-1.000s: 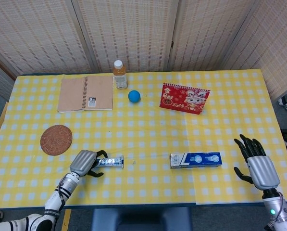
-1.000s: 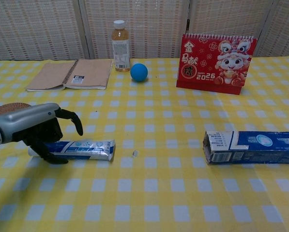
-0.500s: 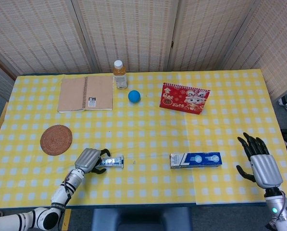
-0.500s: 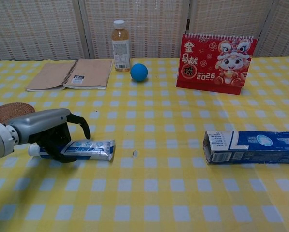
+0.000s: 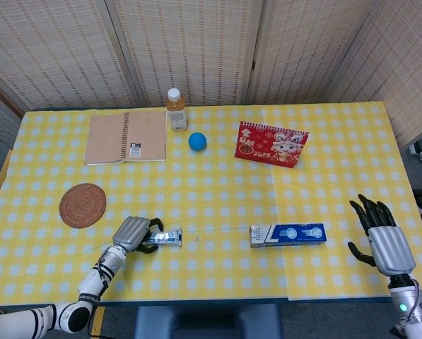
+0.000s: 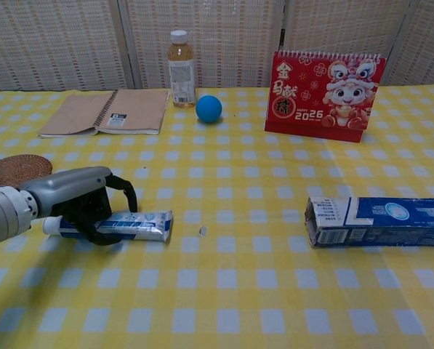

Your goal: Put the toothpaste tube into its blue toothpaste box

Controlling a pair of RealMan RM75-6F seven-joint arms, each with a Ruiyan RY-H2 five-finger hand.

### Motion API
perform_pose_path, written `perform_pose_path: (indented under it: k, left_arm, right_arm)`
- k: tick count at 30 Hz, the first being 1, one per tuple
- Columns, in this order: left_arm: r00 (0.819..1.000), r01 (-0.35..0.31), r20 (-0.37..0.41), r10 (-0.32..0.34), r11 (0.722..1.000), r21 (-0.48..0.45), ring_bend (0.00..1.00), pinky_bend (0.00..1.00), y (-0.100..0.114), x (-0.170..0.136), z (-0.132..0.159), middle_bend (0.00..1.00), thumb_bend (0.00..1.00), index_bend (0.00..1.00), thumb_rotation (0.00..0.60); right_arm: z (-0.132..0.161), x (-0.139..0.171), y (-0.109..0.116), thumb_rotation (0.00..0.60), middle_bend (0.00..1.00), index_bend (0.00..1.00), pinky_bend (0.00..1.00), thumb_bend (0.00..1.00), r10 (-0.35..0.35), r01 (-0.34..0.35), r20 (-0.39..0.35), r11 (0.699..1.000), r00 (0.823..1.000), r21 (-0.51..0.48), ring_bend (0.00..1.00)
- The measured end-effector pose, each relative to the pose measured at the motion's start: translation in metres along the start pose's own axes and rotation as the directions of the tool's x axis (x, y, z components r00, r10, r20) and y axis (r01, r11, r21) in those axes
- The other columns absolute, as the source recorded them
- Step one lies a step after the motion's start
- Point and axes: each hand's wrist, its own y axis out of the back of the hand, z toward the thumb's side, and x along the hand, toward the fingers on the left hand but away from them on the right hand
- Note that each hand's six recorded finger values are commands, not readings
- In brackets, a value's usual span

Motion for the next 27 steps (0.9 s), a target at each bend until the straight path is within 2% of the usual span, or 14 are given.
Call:
perform_pose_path:
  k: [2,9,11,14,20,27]
  left_arm:
    - [1.000,-0.002,-0.001,0.002,1.000,-0.004,1.00,1.00,0.000,0.001,0.000,1.00,0.35,0.52,0.600]
    - [0.999,-0.042,0.011,0.042,0.999,-0.014,1.00,1.00,0.004,0.000,0.004,1.00,0.48,0.75,0.600]
    - [0.998,-0.054,0.016,0.054,0.998,-0.019,1.00,1.00,0.005,-0.001,0.006,1.00,0.48,0.78,0.600]
    - [0.996,-0.085,0.023,0.086,0.996,-0.038,1.00,1.00,0.010,-0.005,0.009,1.00,0.49,0.80,0.600]
    - [0.985,-0.159,0.042,0.166,0.977,-0.140,1.00,1.00,0.027,-0.021,0.018,1.00,0.49,0.82,0.600]
    - [0.968,-0.218,0.054,0.244,0.929,-0.299,1.00,1.00,0.053,-0.046,0.024,1.00,0.50,0.83,0.600]
  right_arm:
    - [0.000,0.000,0.000,0.600,0.00,0.00,0.00,0.34,-0.001,0.001,0.000,1.000,1.000,0.000,0.00]
    - [0.001,0.002,0.001,0.600,0.00,0.00,0.00,0.34,-0.002,0.002,-0.006,1.000,1.000,-0.001,0.00]
    - [0.002,0.002,0.000,0.600,0.00,0.00,0.00,0.34,-0.001,0.001,-0.010,1.000,1.000,-0.001,0.00]
    - [0.004,0.003,-0.002,0.600,0.00,0.00,0.00,0.34,0.007,-0.007,-0.017,1.000,1.000,0.000,0.00]
    - [0.007,0.000,-0.009,0.600,0.00,0.00,0.00,0.34,0.041,-0.041,-0.031,0.999,0.999,0.003,0.00]
    - [0.015,-0.009,-0.020,0.600,0.00,0.00,0.00,0.34,0.110,-0.110,-0.066,0.994,0.992,0.002,0.00]
